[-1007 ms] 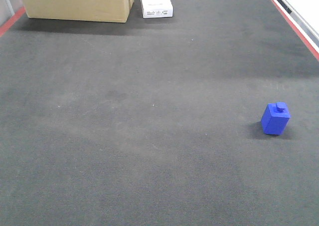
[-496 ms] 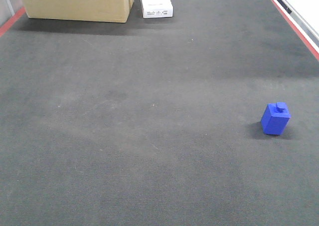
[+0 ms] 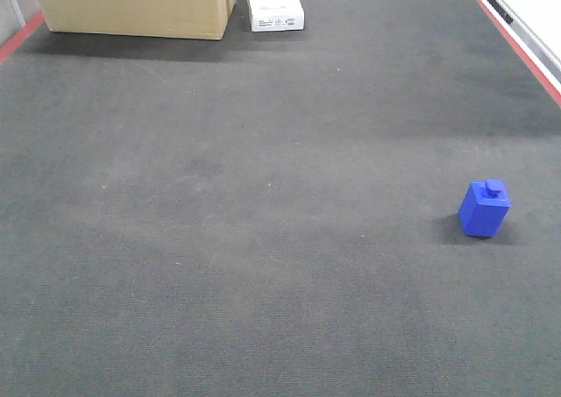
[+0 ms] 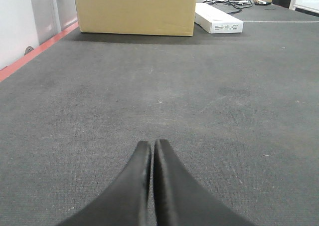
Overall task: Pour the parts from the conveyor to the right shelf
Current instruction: 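Move the right gripper above the blue block on the conveyor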
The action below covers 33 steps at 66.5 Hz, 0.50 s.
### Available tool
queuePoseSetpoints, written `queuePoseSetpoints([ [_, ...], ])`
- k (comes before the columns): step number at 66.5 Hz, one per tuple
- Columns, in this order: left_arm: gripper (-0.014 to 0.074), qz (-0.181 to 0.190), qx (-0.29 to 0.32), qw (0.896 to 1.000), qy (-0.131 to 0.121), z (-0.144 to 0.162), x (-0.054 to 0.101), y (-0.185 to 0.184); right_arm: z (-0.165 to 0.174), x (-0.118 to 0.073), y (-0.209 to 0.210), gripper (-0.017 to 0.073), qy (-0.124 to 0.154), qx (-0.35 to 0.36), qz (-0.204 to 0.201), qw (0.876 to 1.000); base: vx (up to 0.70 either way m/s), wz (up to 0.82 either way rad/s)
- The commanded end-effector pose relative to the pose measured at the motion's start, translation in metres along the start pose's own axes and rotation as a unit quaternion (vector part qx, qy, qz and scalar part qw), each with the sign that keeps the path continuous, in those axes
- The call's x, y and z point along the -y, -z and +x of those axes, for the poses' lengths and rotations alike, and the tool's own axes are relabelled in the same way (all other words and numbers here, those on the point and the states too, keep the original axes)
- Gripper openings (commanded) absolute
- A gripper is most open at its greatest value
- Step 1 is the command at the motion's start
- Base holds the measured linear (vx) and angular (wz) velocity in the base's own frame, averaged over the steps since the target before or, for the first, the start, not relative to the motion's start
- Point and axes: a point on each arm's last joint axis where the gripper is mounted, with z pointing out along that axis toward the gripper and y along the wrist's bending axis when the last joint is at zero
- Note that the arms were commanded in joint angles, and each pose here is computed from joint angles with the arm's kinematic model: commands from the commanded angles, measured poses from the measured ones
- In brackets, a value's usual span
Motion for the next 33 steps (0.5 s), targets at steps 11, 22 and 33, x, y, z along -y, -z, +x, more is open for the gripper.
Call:
queuePoseSetpoints([
  [11,-0.0006,0.006,0.054,0.998,0.008,-0.014,0.001,0.003,-0.032,-0.004,0.007,-0.0008,0.006,0.192,-0.020,0.981,0.00,0.00],
  [22,-0.0006,0.006,0.054,0.998,0.008,-0.014,0.001,0.003,-0.068,-0.005,0.021,-0.0006,0.026,0.289,-0.026,0.957,0.00,0.00],
  [33,-0.0006,0.006,0.054,0.998,0.008,-0.014,0.001,0.003,-0.136,-0.004,0.048,-0.0005,0.075,0.370,-0.016,0.926,0.00,0.00],
])
